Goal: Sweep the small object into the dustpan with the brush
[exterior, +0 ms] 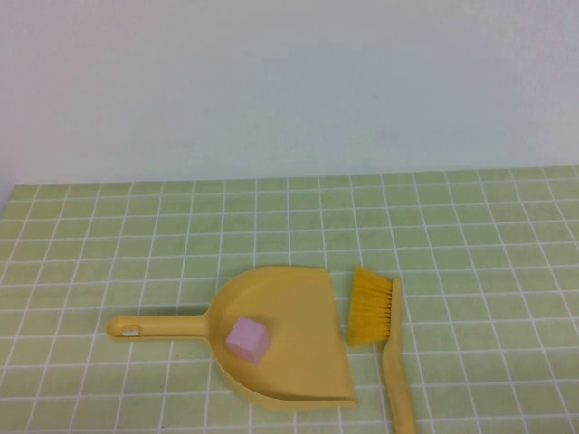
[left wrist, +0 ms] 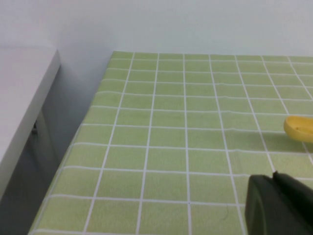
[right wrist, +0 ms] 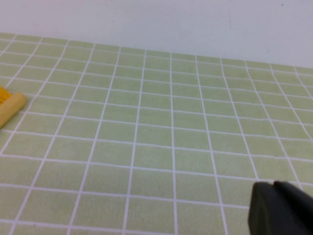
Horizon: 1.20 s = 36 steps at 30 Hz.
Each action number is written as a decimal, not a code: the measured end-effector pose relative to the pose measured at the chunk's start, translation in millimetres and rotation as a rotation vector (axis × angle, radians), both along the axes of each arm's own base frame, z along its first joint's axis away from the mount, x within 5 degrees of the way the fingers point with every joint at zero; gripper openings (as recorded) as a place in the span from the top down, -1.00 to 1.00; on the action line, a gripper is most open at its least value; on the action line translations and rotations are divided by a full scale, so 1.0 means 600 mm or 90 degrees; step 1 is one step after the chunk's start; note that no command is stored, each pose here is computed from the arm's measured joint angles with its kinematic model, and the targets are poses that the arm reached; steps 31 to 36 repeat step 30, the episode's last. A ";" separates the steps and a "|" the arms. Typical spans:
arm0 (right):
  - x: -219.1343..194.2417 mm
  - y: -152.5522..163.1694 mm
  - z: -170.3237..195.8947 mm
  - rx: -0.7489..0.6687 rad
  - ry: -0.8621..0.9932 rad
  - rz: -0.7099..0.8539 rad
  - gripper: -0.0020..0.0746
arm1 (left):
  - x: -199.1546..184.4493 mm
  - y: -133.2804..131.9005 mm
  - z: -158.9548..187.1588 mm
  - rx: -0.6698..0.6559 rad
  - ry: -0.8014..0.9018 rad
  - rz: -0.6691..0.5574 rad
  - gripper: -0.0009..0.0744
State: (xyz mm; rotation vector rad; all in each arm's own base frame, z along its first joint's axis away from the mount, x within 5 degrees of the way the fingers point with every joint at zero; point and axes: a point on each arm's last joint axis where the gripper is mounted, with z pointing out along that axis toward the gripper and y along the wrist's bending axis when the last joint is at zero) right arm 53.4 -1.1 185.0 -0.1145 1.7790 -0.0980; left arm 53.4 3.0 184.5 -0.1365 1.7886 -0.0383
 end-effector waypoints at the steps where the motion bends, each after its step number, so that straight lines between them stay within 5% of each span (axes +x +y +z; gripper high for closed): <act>1: 0.000 0.000 0.000 0.000 0.000 0.000 0.95 | 0.000 0.000 0.000 0.000 0.000 0.000 0.98; 36: 0.000 0.000 0.000 0.001 0.000 0.000 0.95 | 0.000 -0.009 0.000 -0.003 0.001 -0.065 0.98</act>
